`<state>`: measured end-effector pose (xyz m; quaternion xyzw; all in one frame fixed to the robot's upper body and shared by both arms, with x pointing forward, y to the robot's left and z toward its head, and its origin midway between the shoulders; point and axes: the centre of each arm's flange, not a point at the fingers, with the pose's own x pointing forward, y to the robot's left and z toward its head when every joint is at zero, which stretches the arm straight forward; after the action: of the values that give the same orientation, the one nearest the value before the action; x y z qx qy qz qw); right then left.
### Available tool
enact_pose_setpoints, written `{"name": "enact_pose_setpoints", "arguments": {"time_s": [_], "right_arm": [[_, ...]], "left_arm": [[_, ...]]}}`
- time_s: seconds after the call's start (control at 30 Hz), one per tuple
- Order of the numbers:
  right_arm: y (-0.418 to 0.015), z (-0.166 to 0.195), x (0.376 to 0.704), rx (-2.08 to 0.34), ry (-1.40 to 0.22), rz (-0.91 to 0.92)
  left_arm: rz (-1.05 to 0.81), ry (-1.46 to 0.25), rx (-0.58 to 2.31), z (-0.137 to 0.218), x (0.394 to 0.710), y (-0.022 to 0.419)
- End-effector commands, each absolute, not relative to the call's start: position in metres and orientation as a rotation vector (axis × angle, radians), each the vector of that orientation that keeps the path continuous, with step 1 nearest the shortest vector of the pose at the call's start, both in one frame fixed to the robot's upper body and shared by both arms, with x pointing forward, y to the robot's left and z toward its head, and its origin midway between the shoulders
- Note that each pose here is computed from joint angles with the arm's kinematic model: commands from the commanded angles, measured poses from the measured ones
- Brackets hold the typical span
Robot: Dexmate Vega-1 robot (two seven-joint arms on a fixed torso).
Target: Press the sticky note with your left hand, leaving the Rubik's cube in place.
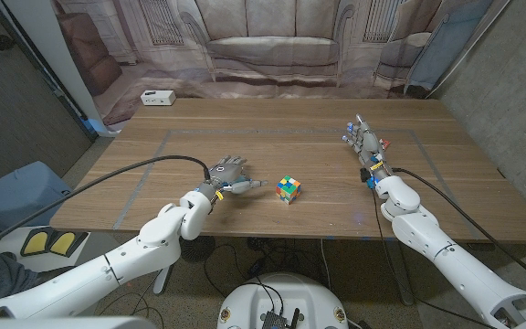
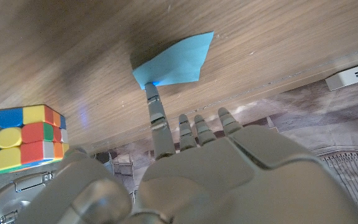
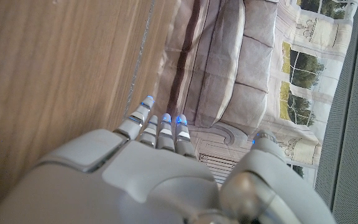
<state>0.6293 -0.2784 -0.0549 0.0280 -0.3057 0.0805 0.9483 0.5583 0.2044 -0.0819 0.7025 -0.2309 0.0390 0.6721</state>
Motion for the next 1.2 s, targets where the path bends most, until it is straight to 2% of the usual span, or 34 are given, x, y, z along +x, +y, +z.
{"name": "enact_pose_setpoints", "arguments": {"time_s": [0.03,1.2], "right_arm": [[-0.2767,-0.0564,0.6309,0.059,-0.613,0.164],[-0.2793,-0.0566,0.6286,0.057,-0.603,0.155]], "left_arm": [[0.102,-0.501,1.583,-0.0832,0.5606,0.2118],[0.110,-0.467,1.584,-0.0828,0.5691,0.2171]]}}
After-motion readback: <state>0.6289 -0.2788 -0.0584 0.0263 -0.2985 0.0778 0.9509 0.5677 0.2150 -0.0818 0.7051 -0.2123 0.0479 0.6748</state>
